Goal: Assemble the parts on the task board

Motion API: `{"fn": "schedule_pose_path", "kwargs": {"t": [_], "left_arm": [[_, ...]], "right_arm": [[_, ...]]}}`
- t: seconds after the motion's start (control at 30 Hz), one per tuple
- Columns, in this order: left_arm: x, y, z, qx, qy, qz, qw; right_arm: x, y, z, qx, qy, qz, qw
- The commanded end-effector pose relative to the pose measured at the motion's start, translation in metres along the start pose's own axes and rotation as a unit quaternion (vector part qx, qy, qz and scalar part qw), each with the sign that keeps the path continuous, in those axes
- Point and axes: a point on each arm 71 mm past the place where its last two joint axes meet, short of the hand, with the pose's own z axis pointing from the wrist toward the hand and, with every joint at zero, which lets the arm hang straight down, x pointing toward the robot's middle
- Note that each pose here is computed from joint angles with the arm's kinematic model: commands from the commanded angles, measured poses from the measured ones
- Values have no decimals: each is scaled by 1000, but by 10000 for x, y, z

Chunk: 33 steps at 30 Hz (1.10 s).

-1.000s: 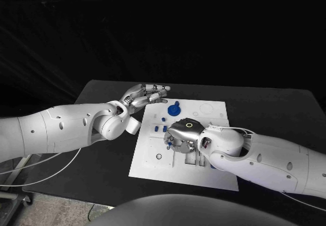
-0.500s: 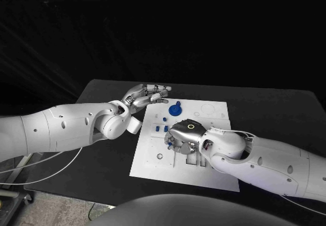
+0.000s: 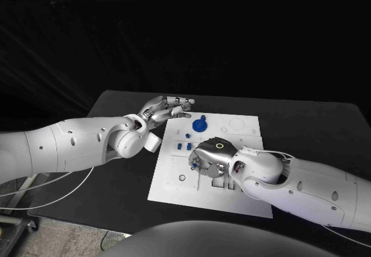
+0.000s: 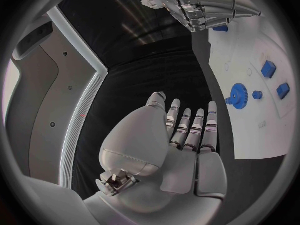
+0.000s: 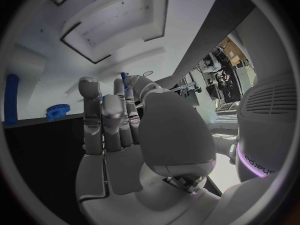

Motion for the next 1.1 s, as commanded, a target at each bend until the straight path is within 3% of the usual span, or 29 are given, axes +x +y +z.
{"fn": "schedule_pose_path", "kwargs": {"t": [0.03,1.1], "left_arm": [[28,4,5,-1,13,-4,1000],[25,50,8,-16,17,-5,1000]], "right_arm": [[0,2,-4,-1,-6,-1,1000],[43,39,24,-1,-22,8,1000]]}}
